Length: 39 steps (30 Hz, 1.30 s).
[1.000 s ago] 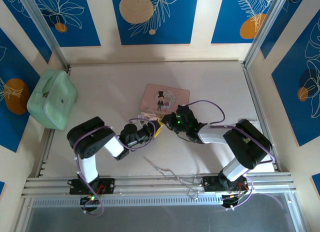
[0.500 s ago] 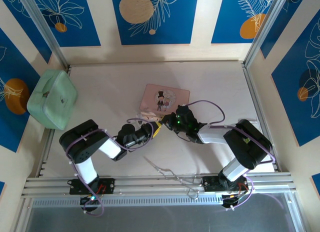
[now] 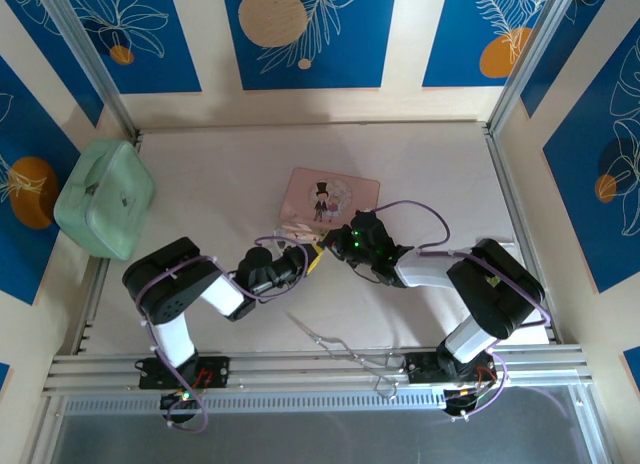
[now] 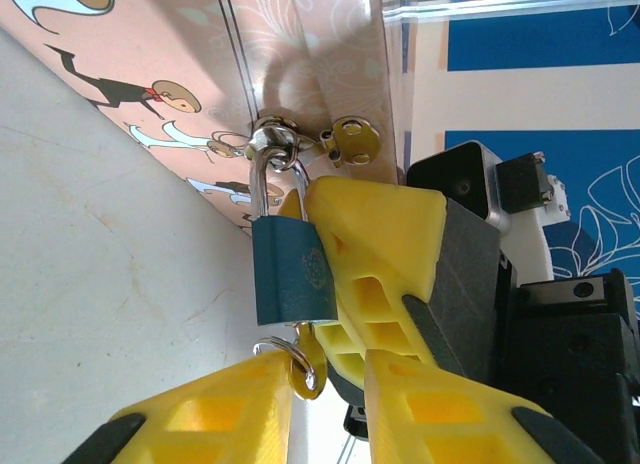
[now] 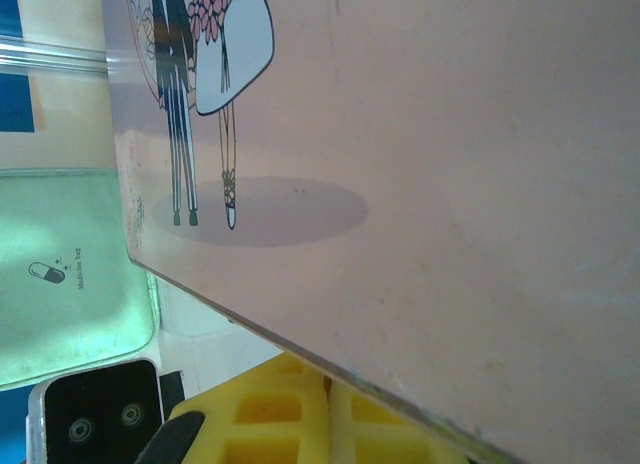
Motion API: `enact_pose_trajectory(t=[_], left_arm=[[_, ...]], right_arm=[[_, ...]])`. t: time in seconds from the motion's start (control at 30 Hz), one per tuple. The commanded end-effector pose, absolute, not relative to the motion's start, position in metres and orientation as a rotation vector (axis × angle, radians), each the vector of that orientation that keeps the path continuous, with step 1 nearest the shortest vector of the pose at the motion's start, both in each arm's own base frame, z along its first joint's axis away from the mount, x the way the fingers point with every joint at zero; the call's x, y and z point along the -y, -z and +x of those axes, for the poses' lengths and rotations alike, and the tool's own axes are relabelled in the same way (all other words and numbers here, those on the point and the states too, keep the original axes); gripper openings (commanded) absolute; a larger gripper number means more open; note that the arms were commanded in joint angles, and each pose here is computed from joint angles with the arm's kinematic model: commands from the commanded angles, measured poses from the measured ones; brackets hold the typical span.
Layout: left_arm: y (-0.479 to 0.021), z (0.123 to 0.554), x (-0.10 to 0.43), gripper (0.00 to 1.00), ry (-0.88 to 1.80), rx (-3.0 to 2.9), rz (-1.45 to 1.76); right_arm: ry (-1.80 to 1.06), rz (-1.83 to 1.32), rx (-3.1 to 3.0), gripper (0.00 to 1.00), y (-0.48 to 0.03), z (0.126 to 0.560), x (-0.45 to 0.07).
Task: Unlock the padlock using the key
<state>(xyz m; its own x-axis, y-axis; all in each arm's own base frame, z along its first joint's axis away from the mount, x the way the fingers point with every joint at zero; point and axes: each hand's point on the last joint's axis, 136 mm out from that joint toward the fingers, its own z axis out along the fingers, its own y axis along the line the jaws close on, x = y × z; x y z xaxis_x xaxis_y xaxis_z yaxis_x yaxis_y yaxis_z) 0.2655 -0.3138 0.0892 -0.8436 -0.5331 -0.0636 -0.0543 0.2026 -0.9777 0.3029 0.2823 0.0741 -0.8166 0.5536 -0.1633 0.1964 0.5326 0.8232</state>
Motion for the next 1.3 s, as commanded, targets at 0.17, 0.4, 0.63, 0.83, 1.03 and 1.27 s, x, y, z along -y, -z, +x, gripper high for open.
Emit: enact_pose_trajectory(t=[0.17, 0.4, 0.63, 0.83, 1.03, 1.27], left_arm=[[-0.091, 0.273, 0.322, 0.19, 1.683, -2.079, -0.523], [-0.09, 0.275, 0.324, 0.0, 1.619, -2.132, -0.458], [-0.084, 0.263, 0.31, 0.0, 1.127, -2.349, -0.101], [-0.092, 0.257, 0.297, 0.0, 0.593, -2.373, 0.279], [-0.099, 0.252, 0.305, 0.0, 0.252, -2.267, 0.54], [-0.098, 0.244, 0.309, 0.0, -0.011, -2.178, 0.679]], right_arm=[[-1.163, 0.799, -2.642, 0.0, -0.027, 0.252, -0.283], [-1.11, 0.805, -2.692, 0.0, -0.024, 0.247, -0.282], [-0.879, 0.807, -2.853, 0.0, -0.021, 0.231, -0.282], [-0.778, 0.896, -2.958, 0.0, -0.003, 0.209, -0.282], [-0.747, 0.932, -3.023, 0.0, 0.006, 0.19, -0.286], [-0.758, 0.957, -3.03, 0.0, 0.005, 0.186, -0.28]])
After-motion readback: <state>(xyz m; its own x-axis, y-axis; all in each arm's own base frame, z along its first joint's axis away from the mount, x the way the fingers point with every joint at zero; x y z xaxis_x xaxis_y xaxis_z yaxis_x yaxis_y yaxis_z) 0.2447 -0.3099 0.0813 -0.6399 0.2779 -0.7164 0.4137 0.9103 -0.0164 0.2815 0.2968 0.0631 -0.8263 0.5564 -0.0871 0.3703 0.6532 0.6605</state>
